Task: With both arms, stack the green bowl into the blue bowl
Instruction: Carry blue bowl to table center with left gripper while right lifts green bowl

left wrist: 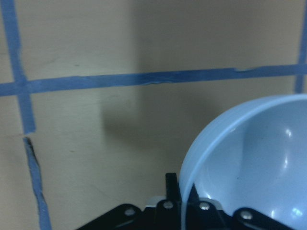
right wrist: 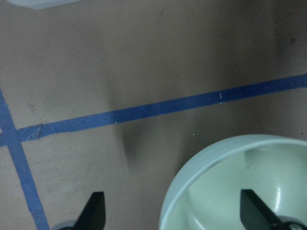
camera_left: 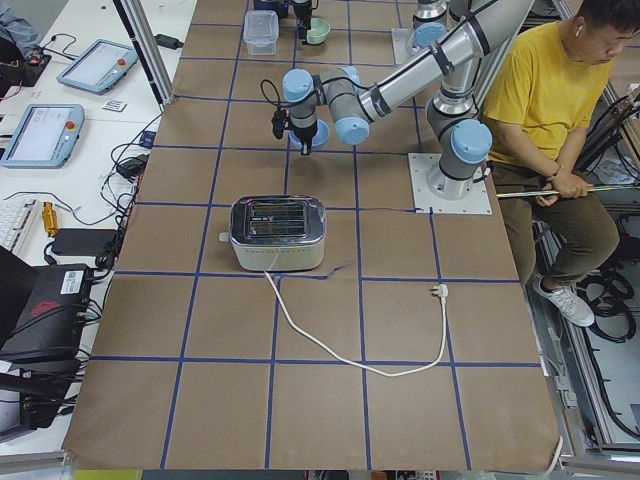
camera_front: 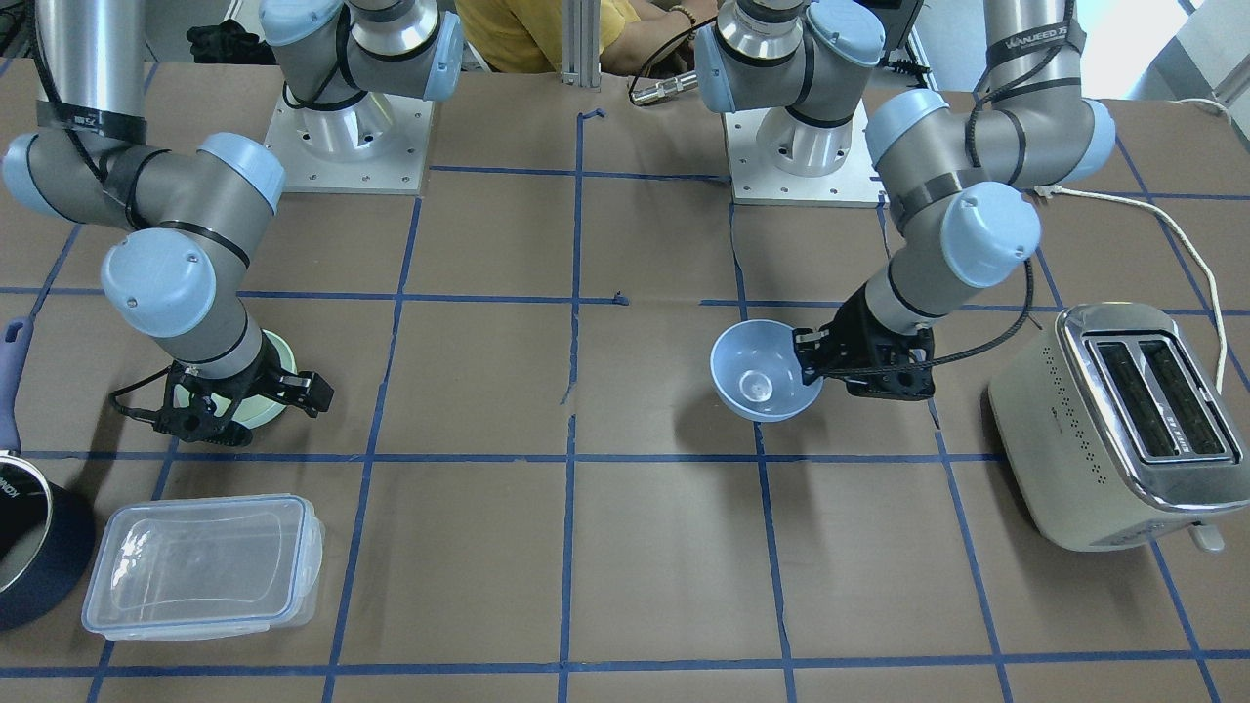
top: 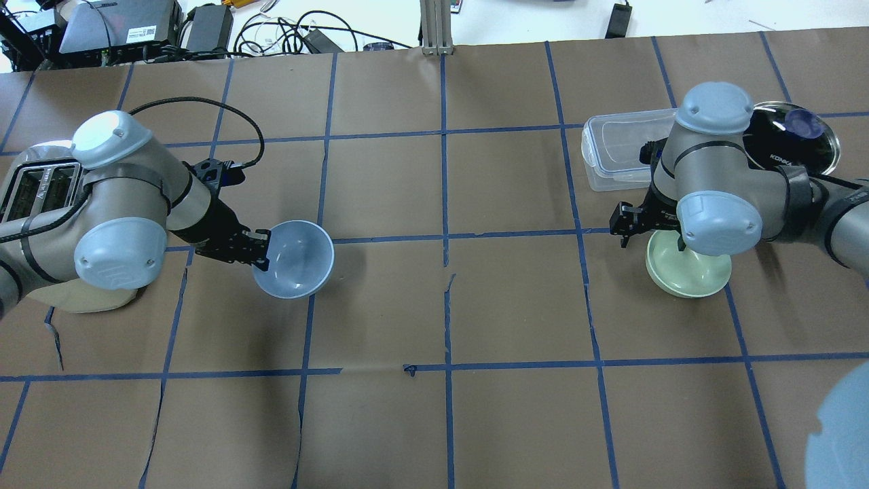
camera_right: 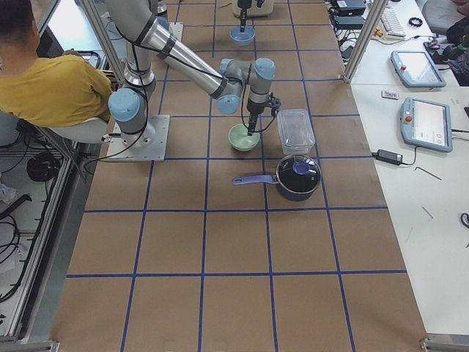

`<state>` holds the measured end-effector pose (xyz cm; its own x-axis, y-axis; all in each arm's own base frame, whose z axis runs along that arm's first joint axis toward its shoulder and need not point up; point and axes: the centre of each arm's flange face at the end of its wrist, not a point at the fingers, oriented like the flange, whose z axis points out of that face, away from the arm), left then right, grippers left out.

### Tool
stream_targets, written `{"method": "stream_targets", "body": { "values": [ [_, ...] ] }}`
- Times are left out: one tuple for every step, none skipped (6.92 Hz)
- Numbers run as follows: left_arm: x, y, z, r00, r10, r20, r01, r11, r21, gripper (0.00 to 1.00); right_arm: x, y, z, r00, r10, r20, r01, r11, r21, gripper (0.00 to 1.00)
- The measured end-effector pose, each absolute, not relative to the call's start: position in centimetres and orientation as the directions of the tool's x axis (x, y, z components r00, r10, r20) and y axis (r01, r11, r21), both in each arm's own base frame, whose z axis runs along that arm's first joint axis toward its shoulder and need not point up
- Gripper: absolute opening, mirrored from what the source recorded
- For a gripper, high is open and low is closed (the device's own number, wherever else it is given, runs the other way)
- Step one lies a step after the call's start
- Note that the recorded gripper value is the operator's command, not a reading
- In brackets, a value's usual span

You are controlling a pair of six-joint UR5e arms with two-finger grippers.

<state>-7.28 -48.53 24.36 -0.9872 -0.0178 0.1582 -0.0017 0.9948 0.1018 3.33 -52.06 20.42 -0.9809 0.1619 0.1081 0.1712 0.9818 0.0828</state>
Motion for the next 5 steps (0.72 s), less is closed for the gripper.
{"method": "stream_targets", "body": {
  "values": [
    [-11.8, -47.9, 24.4, -0.987, -0.053, 0.151, -0.038, 0.994, 0.101, 0.0, 3.3, -52.1, 20.4, -0.981, 0.164, 0.106, 0.173, 0.981, 0.083, 0.13],
    [-16.4, -47.1, 24.1, -0.984, -0.098, 0.146, -0.085, 0.992, 0.09, 0.0, 3.3, -52.1, 20.4, -0.981, 0.164, 0.106, 0.173, 0.981, 0.083, 0.0],
    [-20.5, -46.0, 23.9, -0.98, -0.136, 0.147, -0.124, 0.988, 0.088, 0.0, 3.2, -52.1, 20.4, -0.981, 0.164, 0.105, 0.173, 0.981, 0.083, 0.0],
    [-23.5, -44.9, 23.5, -0.979, -0.142, 0.149, -0.128, 0.987, 0.095, 0.0, 3.2, -52.1, 20.6, -0.981, 0.164, 0.107, 0.173, 0.981, 0.082, 0.0],
    [-25.2, -44.1, 23.0, -0.979, -0.133, 0.153, -0.118, 0.987, 0.107, 0.0, 3.1, -52.2, 20.9, -0.98, 0.164, 0.112, 0.173, 0.982, 0.078, 0.0]
  ]
}}
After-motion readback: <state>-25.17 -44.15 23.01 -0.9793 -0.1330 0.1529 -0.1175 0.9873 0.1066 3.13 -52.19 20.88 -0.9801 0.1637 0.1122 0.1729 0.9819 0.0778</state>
